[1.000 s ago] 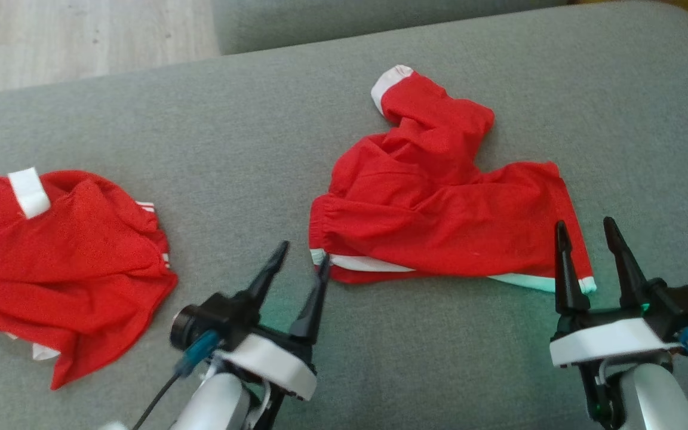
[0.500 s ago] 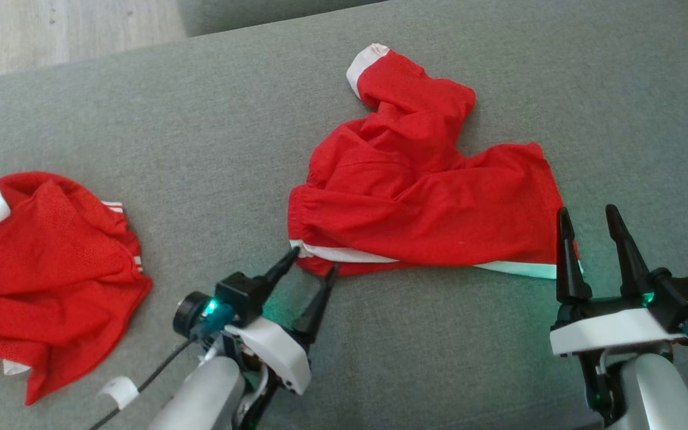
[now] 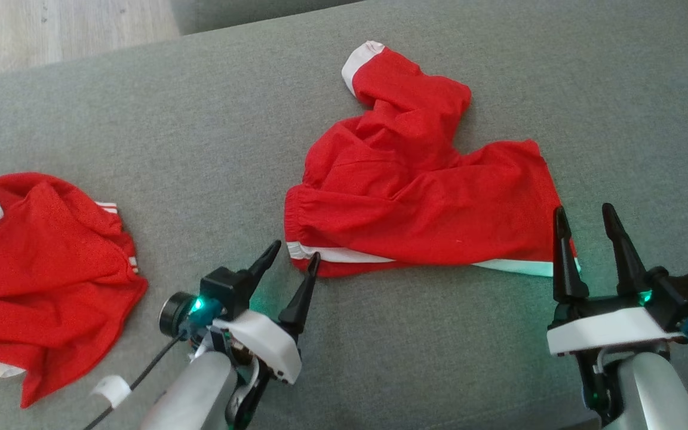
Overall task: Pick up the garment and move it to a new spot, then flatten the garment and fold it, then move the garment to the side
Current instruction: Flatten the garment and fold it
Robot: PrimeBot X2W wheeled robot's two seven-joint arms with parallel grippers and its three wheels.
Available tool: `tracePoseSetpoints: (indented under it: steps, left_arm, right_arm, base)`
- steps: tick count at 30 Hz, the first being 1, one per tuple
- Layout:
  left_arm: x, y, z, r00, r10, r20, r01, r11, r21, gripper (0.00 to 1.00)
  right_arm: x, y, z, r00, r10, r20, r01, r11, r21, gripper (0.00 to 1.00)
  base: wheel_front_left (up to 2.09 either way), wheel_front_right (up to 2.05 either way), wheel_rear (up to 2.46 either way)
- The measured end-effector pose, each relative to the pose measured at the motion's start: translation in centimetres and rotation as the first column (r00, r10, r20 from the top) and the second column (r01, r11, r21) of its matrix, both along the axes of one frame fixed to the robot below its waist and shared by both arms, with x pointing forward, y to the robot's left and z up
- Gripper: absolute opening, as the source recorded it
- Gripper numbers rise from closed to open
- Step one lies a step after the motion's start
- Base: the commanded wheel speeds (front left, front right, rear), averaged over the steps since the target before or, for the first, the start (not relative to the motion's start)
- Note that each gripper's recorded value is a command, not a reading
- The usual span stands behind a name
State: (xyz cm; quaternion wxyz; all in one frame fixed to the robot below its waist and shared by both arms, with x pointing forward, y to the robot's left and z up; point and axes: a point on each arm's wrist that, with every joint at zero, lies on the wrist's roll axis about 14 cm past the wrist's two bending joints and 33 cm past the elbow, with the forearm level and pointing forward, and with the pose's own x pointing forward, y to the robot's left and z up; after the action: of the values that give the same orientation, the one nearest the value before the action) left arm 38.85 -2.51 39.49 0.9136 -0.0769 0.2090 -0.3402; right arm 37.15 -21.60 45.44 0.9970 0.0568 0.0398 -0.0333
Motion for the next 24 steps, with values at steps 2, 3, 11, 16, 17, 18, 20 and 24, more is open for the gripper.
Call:
tracePoseSetpoints:
  steps: [2, 3, 11, 16, 17, 18, 20, 24]
  left_arm:
    - [0.3, -0.1, 0.1, 1.000, 0.000, 0.001, 0.000, 1.000, -0.006, 1.00]
    - [0.4, -0.3, 0.3, 1.000, -0.001, 0.001, 0.001, 1.000, -0.014, 1.00]
    - [0.8, -0.9, 0.0, 0.999, -0.038, -0.013, 0.038, 0.999, -0.009, 0.68]
    - [0.5, -1.1, 0.0, 0.998, -0.057, -0.013, 0.057, 0.998, -0.013, 0.00]
    - [0.5, -1.1, 0.1, 0.998, -0.057, -0.006, 0.057, 0.998, -0.016, 0.00]
    - [0.5, -1.1, 0.3, 0.998, -0.056, 0.001, 0.056, 0.998, -0.018, 0.00]
    - [0.7, -1.1, 0.8, 0.998, -0.053, 0.020, 0.053, 0.998, -0.028, 0.00]
    - [0.9, -1.4, 2.3, 0.996, -0.047, 0.072, 0.051, 0.997, -0.053, 0.00]
  right_arm:
    - [0.0, 0.0, -0.1, 1.000, 0.001, -0.003, -0.001, 1.000, 0.000, 1.00]
    - [0.0, 0.0, -0.2, 1.000, 0.001, -0.005, -0.001, 1.000, 0.000, 1.00]
    - [0.2, -0.2, -0.3, 1.000, -0.006, -0.010, 0.006, 1.000, -0.003, 1.00]
    - [0.2, -0.4, -0.4, 1.000, -0.010, -0.014, 0.010, 1.000, -0.003, 1.00]
    - [0.2, -0.4, -0.4, 1.000, -0.012, -0.013, 0.012, 1.000, -0.003, 1.00]
    - [0.1, -0.5, -0.5, 1.000, -0.014, -0.016, 0.014, 1.000, -0.003, 1.00]
    - [-0.2, -0.7, -1.0, 0.999, -0.020, -0.033, 0.019, 1.000, -0.008, 1.00]
    - [-1.1, -1.1, -2.4, 0.996, -0.031, -0.086, 0.029, 0.999, -0.021, 1.00]
  base:
    - [0.00, 0.00, 0.00]
    - [0.00, 0.00, 0.00]
    - [0.00, 0.00, 0.00]
    - [0.00, 0.00, 0.00]
    - [0.00, 0.00, 0.00]
    - [0.00, 0.00, 0.00]
    - [0.00, 0.00, 0.00]
    - [0.00, 0.00, 0.00]
